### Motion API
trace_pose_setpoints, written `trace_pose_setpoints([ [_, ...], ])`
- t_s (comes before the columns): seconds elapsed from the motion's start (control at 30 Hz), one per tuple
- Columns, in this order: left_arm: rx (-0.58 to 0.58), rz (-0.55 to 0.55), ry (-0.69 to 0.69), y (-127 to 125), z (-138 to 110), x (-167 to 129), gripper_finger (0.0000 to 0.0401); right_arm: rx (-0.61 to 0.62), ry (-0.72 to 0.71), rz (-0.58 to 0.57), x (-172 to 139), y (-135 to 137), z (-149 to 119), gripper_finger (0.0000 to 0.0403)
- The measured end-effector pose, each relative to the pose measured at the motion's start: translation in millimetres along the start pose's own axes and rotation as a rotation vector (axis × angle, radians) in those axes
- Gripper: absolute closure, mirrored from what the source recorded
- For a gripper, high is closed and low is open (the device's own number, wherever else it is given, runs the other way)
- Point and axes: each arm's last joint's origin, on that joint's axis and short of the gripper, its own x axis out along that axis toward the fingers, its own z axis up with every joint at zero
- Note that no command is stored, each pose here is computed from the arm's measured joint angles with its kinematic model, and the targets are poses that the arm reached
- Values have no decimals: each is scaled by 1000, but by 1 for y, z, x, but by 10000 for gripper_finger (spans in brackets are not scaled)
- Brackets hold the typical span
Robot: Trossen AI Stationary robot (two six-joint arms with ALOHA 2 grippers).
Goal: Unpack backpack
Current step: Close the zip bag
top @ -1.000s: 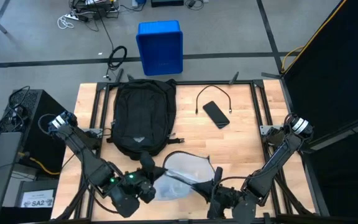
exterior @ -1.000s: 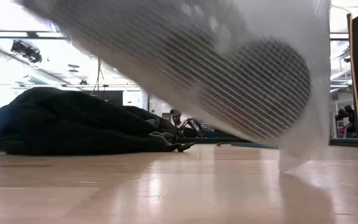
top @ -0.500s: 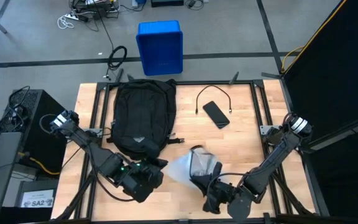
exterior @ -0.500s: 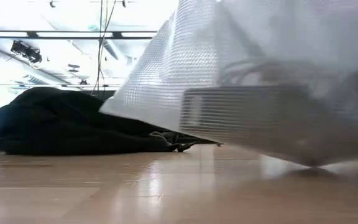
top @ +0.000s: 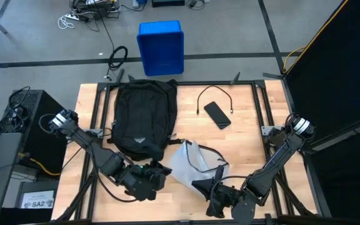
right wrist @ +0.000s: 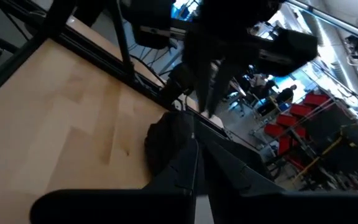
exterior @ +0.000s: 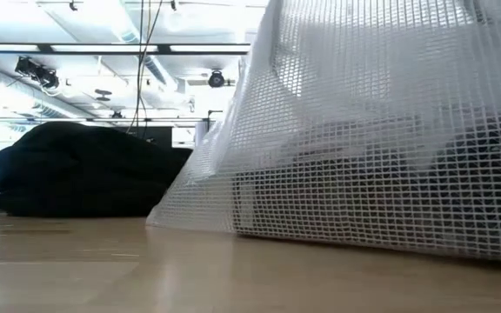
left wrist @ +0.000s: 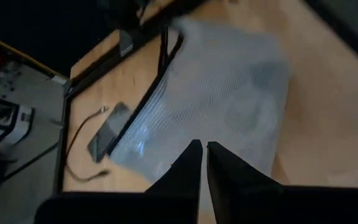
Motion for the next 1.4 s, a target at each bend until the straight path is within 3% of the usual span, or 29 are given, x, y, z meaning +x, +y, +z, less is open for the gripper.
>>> trace_pose_setpoints([
  [0.23,-64,-143,-120,19,9,19,384,2,3,0,3,-1,-1,403],
  [0.43,-79,-139,-107,27,7,25,340,24,3,-7,0,0,0,403],
  [0.63,-45,-152,-108,21,7,21,326,244,-12,-29,-20,-24,9,403],
  [0.73,-40,-157,-112,19,8,20,332,364,13,26,-27,-45,6,403],
  [0.87,-36,-165,-118,15,8,17,340,512,192,105,-17,-74,-19,403],
  [1.13,4,-176,-95,0,-7,27,346,675,742,-11,9,-132,-83,401],
  [1.27,7,-183,-95,-8,-19,37,346,762,887,45,17,-159,-95,390],
  [1.4,-3,-221,-224,-9,-29,36,347,829,956,118,23,-186,-105,366],
])
